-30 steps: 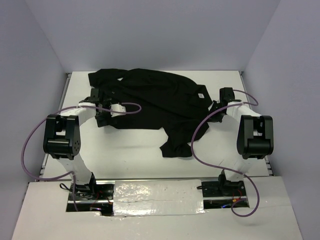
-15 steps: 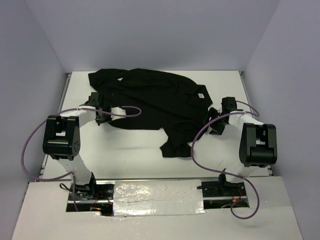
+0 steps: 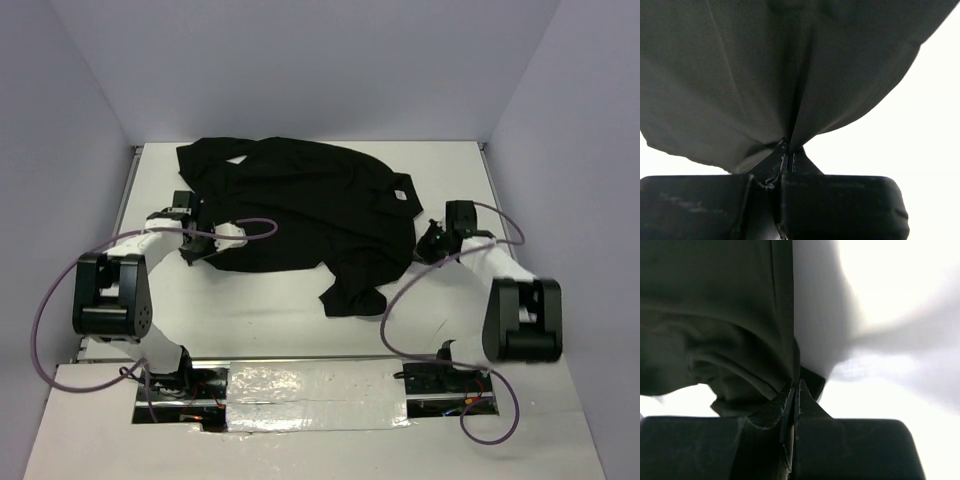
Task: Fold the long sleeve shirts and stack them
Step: Flatten the shirt out
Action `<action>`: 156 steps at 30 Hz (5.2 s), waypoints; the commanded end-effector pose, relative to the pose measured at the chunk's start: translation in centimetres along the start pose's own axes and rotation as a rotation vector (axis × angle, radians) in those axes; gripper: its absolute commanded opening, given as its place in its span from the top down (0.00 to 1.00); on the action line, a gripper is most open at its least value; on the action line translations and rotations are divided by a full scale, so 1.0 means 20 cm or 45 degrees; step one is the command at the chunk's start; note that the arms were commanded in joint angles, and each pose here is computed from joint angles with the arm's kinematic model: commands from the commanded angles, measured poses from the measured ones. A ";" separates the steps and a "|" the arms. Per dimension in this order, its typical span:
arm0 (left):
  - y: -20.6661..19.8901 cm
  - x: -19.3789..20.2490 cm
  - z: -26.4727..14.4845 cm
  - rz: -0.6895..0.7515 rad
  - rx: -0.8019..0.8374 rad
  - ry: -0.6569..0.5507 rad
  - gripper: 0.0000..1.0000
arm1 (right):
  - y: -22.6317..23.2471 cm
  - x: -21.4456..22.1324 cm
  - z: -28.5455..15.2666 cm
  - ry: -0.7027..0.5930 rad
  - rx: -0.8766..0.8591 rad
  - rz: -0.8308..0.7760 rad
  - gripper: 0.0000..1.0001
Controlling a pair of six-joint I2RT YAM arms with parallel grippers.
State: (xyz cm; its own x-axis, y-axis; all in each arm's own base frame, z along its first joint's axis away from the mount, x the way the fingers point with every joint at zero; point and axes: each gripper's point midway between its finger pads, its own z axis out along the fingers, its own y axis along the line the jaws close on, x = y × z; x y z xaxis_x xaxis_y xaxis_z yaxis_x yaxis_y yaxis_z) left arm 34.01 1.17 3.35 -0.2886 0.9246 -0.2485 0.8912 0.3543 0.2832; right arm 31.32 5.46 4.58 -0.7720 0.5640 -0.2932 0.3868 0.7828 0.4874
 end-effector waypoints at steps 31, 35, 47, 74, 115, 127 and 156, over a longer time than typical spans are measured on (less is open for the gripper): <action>0.47 -0.22 -0.67 -0.935 -0.042 -0.505 0.27 | 0.46 -0.46 -0.72 -0.460 -0.153 -0.317 0.23; 0.77 -0.29 -0.51 -1.188 0.050 -0.545 0.23 | 0.62 -0.70 -0.43 -0.344 -0.216 -0.412 0.40; 1.07 0.00 0.13 -1.384 -0.184 -0.261 0.02 | 0.92 -0.90 0.45 -0.053 -0.204 -0.621 0.17; 0.65 -0.16 0.24 -1.348 0.328 -0.396 1.00 | 0.68 -0.74 0.66 0.026 0.057 -0.407 1.00; 0.65 0.25 0.15 -1.219 0.073 0.040 0.27 | 0.72 -0.71 0.52 -0.032 -0.137 -0.407 1.00; 0.42 0.16 0.12 -1.255 0.301 -0.002 1.00 | 0.73 -0.72 0.52 -0.046 -0.148 -0.410 1.00; 0.35 0.37 -0.04 -1.187 0.024 -0.001 0.88 | 0.85 -0.63 0.51 -0.044 -0.279 -0.408 1.00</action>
State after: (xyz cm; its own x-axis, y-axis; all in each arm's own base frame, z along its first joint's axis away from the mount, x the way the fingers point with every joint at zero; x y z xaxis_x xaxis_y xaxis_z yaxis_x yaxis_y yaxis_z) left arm 43.47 10.91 5.82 -0.8411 0.1151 -0.5286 0.1780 0.9816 -0.0695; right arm 52.29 13.86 4.11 -0.8553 0.3068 -0.4176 0.0599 0.8590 0.5085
